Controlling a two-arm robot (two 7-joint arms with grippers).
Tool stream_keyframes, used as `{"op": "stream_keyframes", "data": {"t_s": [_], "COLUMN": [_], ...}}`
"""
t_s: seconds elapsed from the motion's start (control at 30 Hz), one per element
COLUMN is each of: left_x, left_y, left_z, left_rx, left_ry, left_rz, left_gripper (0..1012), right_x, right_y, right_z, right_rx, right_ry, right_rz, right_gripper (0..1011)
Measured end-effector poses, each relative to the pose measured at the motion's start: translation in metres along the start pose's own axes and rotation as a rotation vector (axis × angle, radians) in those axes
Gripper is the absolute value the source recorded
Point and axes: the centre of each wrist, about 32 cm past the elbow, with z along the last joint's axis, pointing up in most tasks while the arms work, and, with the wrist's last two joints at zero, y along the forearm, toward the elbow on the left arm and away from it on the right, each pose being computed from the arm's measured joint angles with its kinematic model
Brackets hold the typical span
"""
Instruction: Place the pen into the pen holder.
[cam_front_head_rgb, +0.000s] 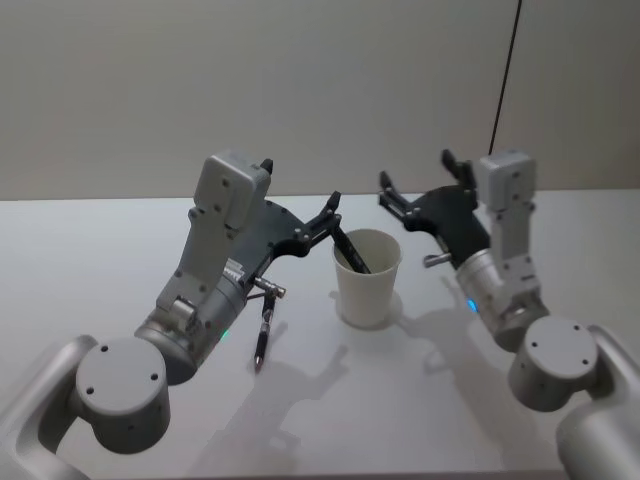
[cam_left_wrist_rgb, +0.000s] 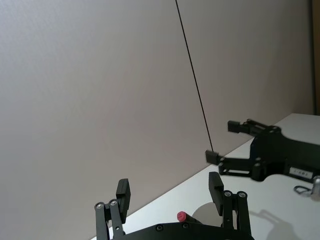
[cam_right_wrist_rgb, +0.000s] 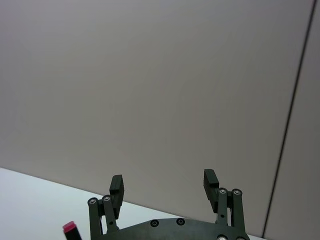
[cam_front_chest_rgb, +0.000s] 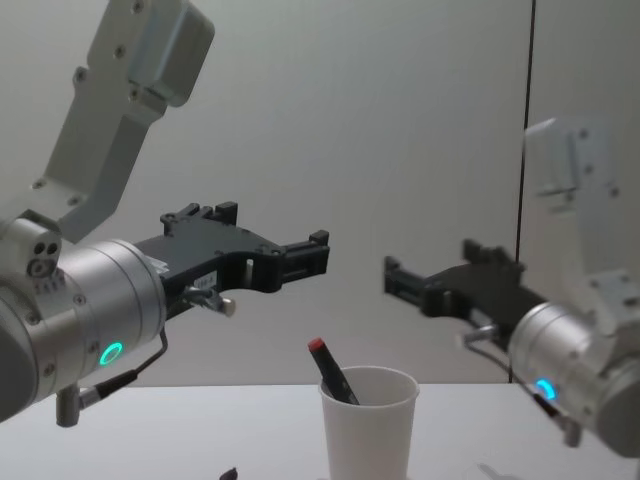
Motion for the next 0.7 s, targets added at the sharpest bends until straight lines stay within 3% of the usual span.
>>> {"op": "stream_keyframes", "data": {"t_s": [0.27, 0.7], "left_x": [0.0000, 0.0000], "left_y": [0.0000, 0.0000], "left_z": [0.0000, 0.0000], "left_rx": [0.000, 0.000], "left_ry": [0.000, 0.000], "left_rz": [0.000, 0.000], "left_gripper": [1004, 1004], "right_x": [0.009, 0.017], "right_y": [-0.025, -0.062], "right_z": [0.018, 0.037], "right_rx": [0.001, -0.034], "right_ry": [0.018, 0.046], "right_rz": [-0.104, -0.185], "right_gripper": [1001, 1001]}}
